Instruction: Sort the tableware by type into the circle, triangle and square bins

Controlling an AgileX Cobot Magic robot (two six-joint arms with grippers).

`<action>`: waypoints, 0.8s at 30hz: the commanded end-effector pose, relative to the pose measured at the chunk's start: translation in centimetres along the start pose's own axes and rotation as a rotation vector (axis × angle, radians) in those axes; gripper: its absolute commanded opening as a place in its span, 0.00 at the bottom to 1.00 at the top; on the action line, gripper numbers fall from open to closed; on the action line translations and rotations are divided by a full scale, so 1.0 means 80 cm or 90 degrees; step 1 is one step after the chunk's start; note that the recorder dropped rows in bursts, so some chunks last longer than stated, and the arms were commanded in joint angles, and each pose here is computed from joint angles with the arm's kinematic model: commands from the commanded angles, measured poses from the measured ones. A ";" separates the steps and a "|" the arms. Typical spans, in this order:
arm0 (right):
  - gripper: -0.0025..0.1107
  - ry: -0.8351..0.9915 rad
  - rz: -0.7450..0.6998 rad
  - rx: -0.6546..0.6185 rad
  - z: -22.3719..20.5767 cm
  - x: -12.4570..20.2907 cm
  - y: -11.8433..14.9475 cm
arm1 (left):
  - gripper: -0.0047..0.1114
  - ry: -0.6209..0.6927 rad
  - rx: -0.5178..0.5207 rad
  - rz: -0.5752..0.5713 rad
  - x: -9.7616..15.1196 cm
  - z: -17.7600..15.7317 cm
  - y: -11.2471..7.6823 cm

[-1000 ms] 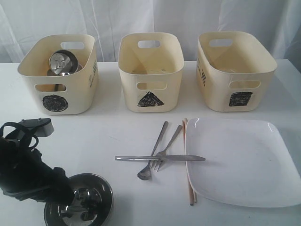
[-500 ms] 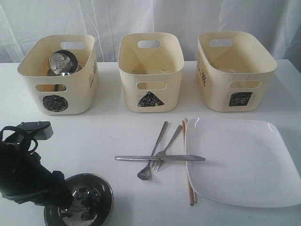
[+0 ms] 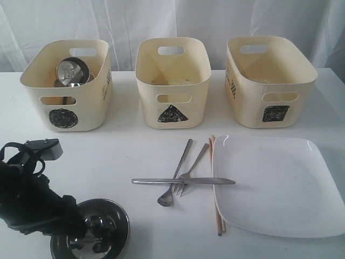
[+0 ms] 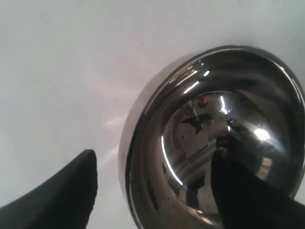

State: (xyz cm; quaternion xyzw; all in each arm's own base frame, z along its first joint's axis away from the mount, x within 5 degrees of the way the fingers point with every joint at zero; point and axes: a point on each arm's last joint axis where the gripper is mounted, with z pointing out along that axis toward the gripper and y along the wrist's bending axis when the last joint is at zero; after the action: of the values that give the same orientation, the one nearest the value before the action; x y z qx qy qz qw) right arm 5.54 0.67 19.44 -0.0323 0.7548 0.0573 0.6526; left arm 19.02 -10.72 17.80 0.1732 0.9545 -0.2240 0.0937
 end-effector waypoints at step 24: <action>0.02 -0.005 -0.002 0.004 0.000 0.002 -0.001 | 0.27 0.027 0.025 0.011 0.003 0.015 0.001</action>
State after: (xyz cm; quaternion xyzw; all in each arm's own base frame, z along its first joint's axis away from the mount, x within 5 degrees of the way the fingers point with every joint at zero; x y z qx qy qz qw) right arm 5.54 0.67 19.44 -0.0323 0.7548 0.0573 0.6526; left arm 19.29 -11.01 16.78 0.1814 0.9523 -0.2314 0.0814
